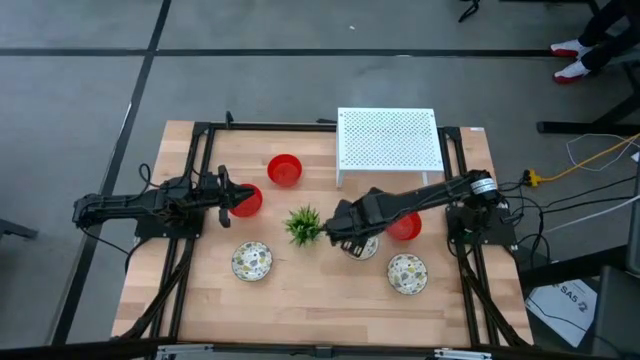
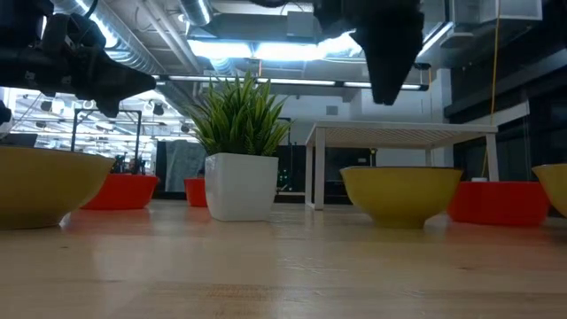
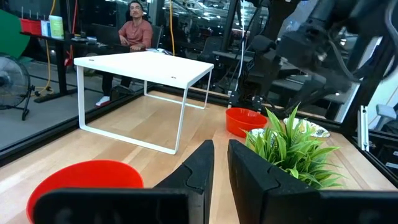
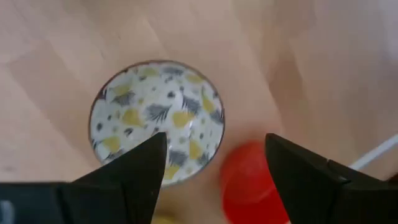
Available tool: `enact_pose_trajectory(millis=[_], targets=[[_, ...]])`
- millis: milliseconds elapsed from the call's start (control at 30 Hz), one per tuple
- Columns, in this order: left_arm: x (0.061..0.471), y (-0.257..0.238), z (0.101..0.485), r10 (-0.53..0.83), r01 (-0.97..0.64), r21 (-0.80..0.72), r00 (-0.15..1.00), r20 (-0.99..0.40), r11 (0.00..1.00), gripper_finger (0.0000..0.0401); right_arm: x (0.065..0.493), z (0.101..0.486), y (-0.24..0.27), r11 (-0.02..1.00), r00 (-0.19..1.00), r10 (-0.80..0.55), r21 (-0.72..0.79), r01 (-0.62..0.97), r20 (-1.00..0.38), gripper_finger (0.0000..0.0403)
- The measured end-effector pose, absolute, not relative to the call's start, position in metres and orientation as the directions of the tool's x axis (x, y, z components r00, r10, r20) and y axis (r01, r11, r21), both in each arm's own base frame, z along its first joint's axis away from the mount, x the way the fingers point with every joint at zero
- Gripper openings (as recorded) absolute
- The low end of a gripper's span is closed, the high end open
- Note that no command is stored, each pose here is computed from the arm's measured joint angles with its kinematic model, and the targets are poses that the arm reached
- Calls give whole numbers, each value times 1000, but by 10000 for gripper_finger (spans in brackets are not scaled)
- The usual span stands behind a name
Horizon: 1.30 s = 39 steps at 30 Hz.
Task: Pick & Place Mini bowls
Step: Put the bottom right red bowl on the shelf
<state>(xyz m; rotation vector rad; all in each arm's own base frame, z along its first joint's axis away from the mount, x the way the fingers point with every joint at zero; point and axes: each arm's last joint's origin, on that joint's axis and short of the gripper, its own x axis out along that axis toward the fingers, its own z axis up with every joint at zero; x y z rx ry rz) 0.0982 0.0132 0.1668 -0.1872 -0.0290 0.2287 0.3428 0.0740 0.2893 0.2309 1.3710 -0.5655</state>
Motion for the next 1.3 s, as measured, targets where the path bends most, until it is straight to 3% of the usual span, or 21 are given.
enact_pose_trajectory(millis=[333, 533, 767, 900, 1300], targets=[[98, 13, 167, 229, -223, -188, 974, 8, 957, 43, 314, 312, 59, 704, -4, -239, -176, 688, -971, 271], [98, 13, 167, 228, -223, -188, 974, 8, 957, 40, 284, 290, 54, 676, -66, -213, -196, 710, -975, 271], [98, 13, 167, 228, -223, -188, 974, 8, 957, 44, 267, 255, 62, 678, 68, -110, -24, 735, -992, 271], [98, 13, 167, 228, -222, -188, 974, 9, 957, 44, 261, 245, 62, 678, 89, -58, 26, 735, -994, 271], [98, 13, 167, 228, -223, -188, 974, 8, 957, 41, 253, 236, 60, 695, 52, -98, -31, 718, -994, 271]])
